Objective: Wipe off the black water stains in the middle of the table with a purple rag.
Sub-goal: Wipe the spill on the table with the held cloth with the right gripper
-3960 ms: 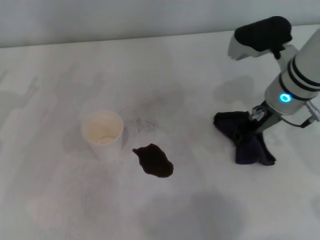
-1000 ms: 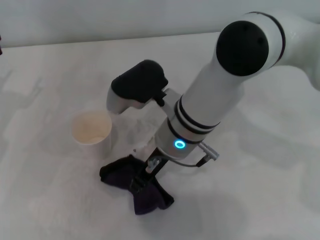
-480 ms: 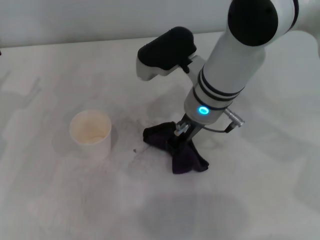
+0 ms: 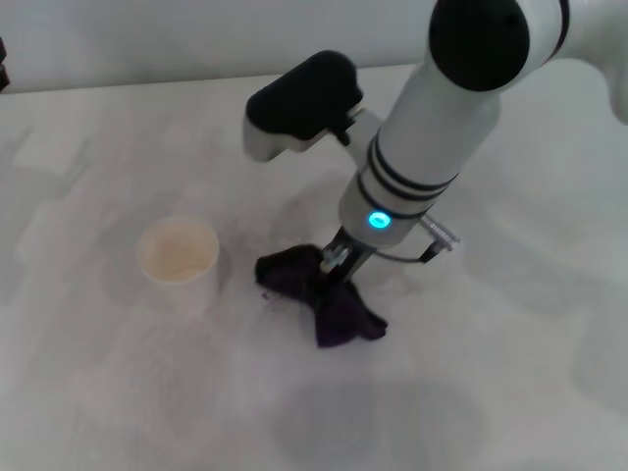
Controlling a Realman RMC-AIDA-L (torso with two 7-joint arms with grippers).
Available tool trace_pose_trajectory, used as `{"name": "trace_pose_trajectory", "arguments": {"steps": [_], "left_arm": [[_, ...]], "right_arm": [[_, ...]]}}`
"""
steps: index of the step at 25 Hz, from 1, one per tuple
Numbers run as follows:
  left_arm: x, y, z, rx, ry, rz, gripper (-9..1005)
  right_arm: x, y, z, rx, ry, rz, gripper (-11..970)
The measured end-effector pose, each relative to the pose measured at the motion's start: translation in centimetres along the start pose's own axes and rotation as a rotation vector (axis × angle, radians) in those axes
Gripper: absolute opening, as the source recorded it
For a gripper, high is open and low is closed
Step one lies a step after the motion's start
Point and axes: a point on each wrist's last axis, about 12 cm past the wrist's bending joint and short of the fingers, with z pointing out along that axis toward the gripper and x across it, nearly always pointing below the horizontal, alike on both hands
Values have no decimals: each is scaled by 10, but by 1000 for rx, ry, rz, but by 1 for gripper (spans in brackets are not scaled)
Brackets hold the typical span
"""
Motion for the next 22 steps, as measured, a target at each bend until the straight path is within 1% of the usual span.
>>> {"name": "trace_pose_trajectory", "arguments": {"steps": [5,9,11,13,16,19,22], "left_arm": [[-1,-2,5,11,-3,11,887],[-1,-2,10,5,6,3,887],[-1,-4,14,8,10,-4,887],[-1,-6,17,16,10,-8,887],[-1,-7,18,19,11,-10,887],[-1,-7,18,19,10,-12,887],[0,-7,16,16,15,-13,887]], "right_arm": [[2,23,8,-82,29,-63,169],[5,34,11,-118,45,-102,169],[5,36,11,-120,46,-113,169],[6,37,12,-122,47,-120,169],[8,33,14,-113,51,-111,168],[8,27,15,-94,51,-98,168],[7,17,15,-63,45,-81,168]]}}
